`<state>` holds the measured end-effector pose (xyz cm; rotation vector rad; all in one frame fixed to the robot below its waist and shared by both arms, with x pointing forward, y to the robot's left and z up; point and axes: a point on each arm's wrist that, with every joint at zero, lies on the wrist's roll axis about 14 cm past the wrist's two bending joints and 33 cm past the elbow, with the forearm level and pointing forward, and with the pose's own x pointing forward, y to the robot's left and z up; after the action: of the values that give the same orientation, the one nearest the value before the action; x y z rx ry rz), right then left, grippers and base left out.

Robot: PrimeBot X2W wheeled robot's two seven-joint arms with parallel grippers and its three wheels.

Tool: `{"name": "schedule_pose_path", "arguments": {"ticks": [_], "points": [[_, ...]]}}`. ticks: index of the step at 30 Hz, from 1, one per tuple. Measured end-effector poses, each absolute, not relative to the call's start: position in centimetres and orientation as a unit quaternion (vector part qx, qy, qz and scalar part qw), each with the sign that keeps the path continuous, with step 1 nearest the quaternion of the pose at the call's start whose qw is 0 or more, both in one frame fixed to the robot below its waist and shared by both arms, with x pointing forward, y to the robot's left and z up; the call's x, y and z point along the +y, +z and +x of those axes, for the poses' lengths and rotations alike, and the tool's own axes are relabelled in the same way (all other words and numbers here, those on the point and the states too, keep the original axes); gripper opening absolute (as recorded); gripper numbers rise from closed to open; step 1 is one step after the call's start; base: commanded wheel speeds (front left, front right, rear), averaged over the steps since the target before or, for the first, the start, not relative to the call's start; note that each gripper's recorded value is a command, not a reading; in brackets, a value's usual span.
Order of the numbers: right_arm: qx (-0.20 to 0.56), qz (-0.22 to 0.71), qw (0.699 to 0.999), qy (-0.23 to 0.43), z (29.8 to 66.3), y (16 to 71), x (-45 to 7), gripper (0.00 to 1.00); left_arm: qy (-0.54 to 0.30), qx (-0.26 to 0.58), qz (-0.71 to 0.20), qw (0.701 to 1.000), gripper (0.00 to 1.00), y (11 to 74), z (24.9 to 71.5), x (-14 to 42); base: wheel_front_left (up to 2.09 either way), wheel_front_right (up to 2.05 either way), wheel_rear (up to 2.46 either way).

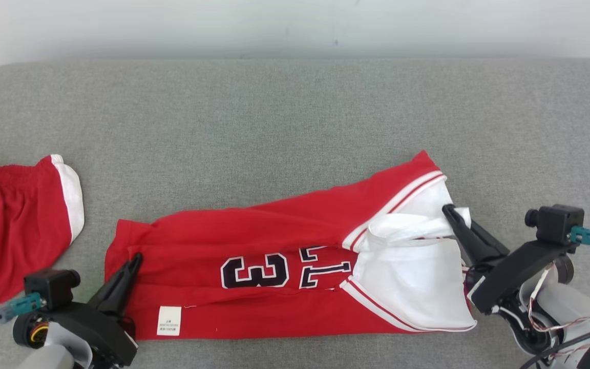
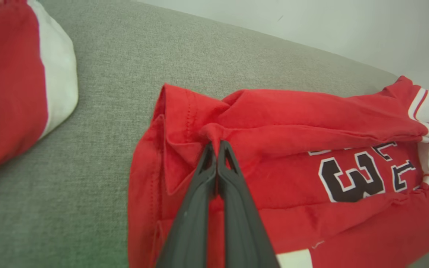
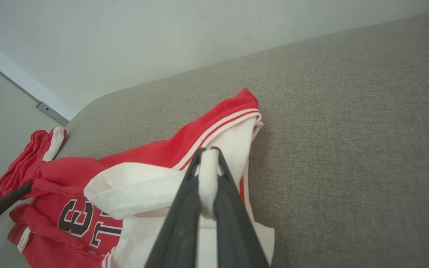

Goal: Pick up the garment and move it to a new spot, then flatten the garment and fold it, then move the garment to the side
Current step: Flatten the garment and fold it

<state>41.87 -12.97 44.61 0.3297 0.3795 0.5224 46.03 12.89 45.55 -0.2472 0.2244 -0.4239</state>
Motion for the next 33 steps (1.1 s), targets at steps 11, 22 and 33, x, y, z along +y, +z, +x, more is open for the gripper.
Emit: {"name": "schedule_pose_path", "arguments": {"ticks": [11, 22, 33], "points": [[0.202, 0.171, 0.933, 0.243, 40.2, 43.2, -13.0, 0.00, -0.208, 0.108, -0.119, 0.965, 0.07, 45.7, 44.8, 13.2, 0.00, 0.00, 0.00], [0.157, 0.172, 0.948, 0.216, 41.5, 45.2, -14.6, 1.00, -0.157, 0.089, -0.106, 0.978, 1.00, 45.7, 44.8, 15.7, 0.00, 0.00, 0.00], [0.097, 0.148, 0.965, 0.193, 41.1, 47.1, -15.1, 1.00, -0.059, 0.025, -0.098, 0.993, 1.00, 47.9, 42.8, 19.2, 0.00, 0.00, 0.00]]}}
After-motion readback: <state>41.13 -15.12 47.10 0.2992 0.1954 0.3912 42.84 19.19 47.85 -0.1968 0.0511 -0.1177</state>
